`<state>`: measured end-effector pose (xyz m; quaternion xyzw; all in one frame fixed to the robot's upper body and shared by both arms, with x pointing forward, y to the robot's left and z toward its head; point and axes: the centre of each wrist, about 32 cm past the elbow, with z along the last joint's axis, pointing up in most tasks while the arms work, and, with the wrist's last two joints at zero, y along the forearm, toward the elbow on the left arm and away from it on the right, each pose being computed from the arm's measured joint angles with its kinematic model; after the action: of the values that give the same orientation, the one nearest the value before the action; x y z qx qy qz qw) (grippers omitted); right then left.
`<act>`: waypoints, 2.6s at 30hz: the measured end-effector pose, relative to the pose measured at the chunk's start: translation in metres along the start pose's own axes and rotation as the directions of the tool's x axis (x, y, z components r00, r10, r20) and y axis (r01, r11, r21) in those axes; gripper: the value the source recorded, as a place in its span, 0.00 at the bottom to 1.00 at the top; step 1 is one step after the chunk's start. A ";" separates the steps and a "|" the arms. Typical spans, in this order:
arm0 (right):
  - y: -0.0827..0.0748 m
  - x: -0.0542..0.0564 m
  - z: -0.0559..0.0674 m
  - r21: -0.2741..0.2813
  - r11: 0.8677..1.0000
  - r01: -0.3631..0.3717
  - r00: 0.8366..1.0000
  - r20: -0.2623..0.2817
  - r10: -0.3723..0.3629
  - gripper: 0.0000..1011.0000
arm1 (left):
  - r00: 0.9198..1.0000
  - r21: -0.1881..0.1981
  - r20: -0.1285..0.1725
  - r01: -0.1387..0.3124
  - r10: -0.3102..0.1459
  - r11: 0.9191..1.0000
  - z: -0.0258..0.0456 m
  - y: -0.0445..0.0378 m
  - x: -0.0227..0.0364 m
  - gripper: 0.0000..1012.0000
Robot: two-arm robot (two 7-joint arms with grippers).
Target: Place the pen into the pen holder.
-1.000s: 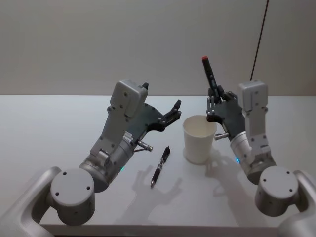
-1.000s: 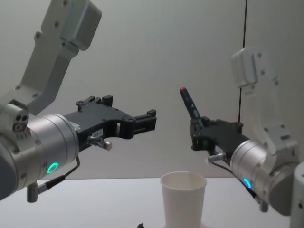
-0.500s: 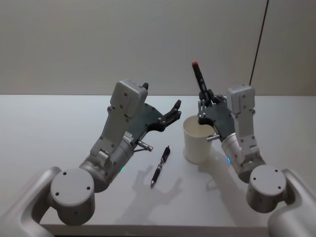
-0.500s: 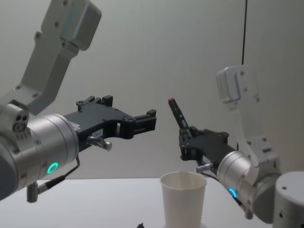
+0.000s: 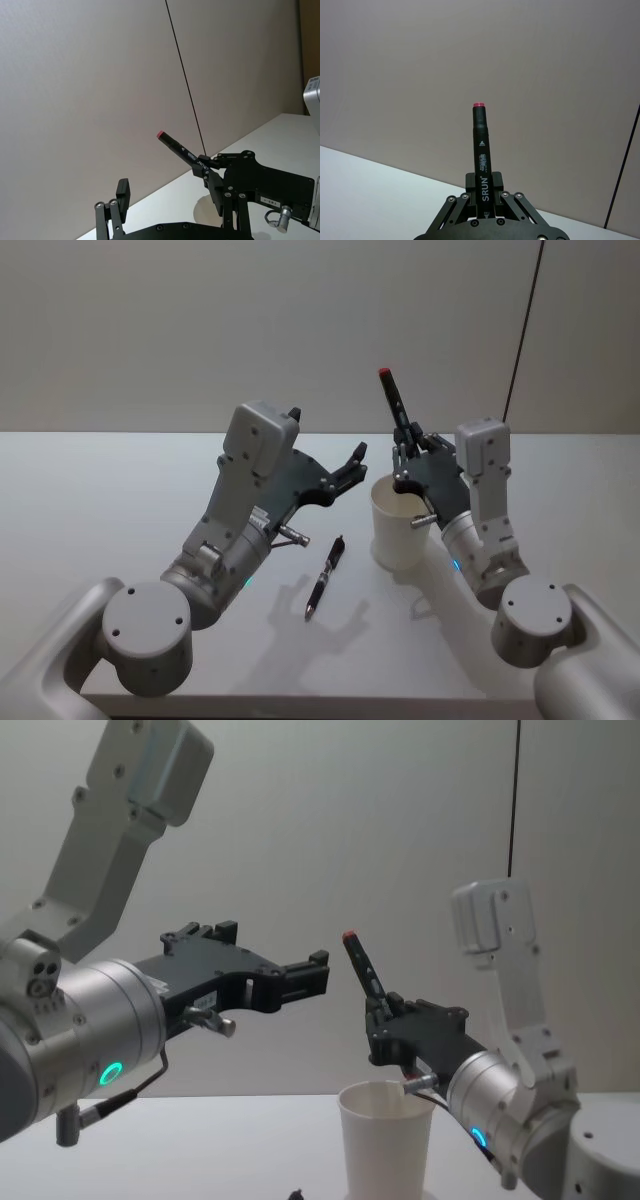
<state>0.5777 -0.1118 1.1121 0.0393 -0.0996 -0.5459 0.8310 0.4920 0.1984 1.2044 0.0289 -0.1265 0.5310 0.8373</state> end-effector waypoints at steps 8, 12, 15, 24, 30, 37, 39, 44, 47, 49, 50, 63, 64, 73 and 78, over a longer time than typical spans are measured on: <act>0.001 0.002 -0.007 0.012 1.000 -0.009 1.000 -0.012 0.009 0.17 | 1.000 0.000 0.000 0.000 0.000 1.000 0.0000 0.0000 0.0000 0.99; 0.001 0.002 -0.010 0.014 1.000 -0.013 1.000 -0.016 0.013 0.17 | 1.000 0.000 0.000 0.000 0.000 1.000 0.0000 0.0000 0.0000 0.99; 0.000 0.002 -0.013 0.012 1.000 -0.015 1.000 -0.019 0.016 0.17 | 1.000 0.000 0.000 0.000 0.000 1.000 0.0000 0.0000 0.0000 0.99; 0.000 0.003 -0.021 0.003 1.000 -0.025 0.999 -0.024 0.025 0.18 | 1.000 0.000 0.000 0.000 0.000 1.000 0.0000 0.0000 0.0000 0.99; -0.001 0.003 -0.024 -0.002 1.000 -0.030 0.999 -0.026 0.030 0.31 | 1.000 0.000 0.000 0.000 0.000 1.000 0.0000 0.0000 0.0000 0.99; 0.000 0.004 -0.027 -0.006 0.999 -0.033 0.999 -0.027 0.033 0.52 | 1.000 0.000 0.000 0.000 0.000 1.000 0.0000 0.0000 0.0000 0.99; 0.000 0.004 -0.028 -0.007 0.999 -0.033 0.999 -0.028 0.033 0.58 | 1.000 0.000 0.000 0.000 0.000 1.000 0.0000 0.0000 0.0000 0.99; 0.000 0.005 -0.029 -0.009 0.999 -0.034 0.999 -0.031 0.034 0.77 | 1.000 0.000 0.000 0.000 0.000 1.000 0.0000 0.0000 0.0000 0.99; -0.001 0.005 -0.030 -0.008 0.999 -0.034 0.999 -0.034 0.034 0.85 | 1.000 0.000 0.000 0.000 0.000 1.000 0.0000 0.0000 0.0000 0.99; -0.001 0.005 -0.030 -0.007 0.999 -0.033 0.999 -0.036 0.033 0.89 | 1.000 0.000 0.000 0.000 0.000 1.000 0.0000 0.0000 0.0000 0.99; -0.001 0.005 -0.030 -0.007 0.999 -0.033 0.999 -0.036 0.033 0.90 | 1.000 0.000 0.000 0.000 0.000 1.000 0.0000 0.0000 0.0000 0.99; -0.008 0.007 -0.015 0.016 1.000 -0.009 0.998 -0.070 0.010 0.99 | 1.000 0.000 0.000 0.000 0.000 1.000 0.0000 0.0000 0.0000 0.99; -0.009 0.007 -0.011 0.014 1.000 -0.005 0.997 -0.076 0.006 0.99 | 1.000 0.000 0.000 0.000 0.000 1.000 0.0000 0.0000 0.0000 0.99; -0.020 0.010 0.012 0.008 0.999 0.045 0.993 -0.108 -0.044 0.99 | 1.000 0.000 0.000 0.000 0.000 1.000 0.0000 0.0000 0.0000 0.99; -0.027 0.012 0.024 -0.012 0.997 0.079 0.989 -0.125 -0.080 0.99 | 1.000 0.000 0.000 0.000 0.000 1.000 0.0000 0.0000 0.0000 0.99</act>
<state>0.5534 -0.1329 1.1320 0.0746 -0.0438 -0.5755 0.8133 0.4920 0.1984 1.2044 0.0289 -0.1265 0.5311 0.8373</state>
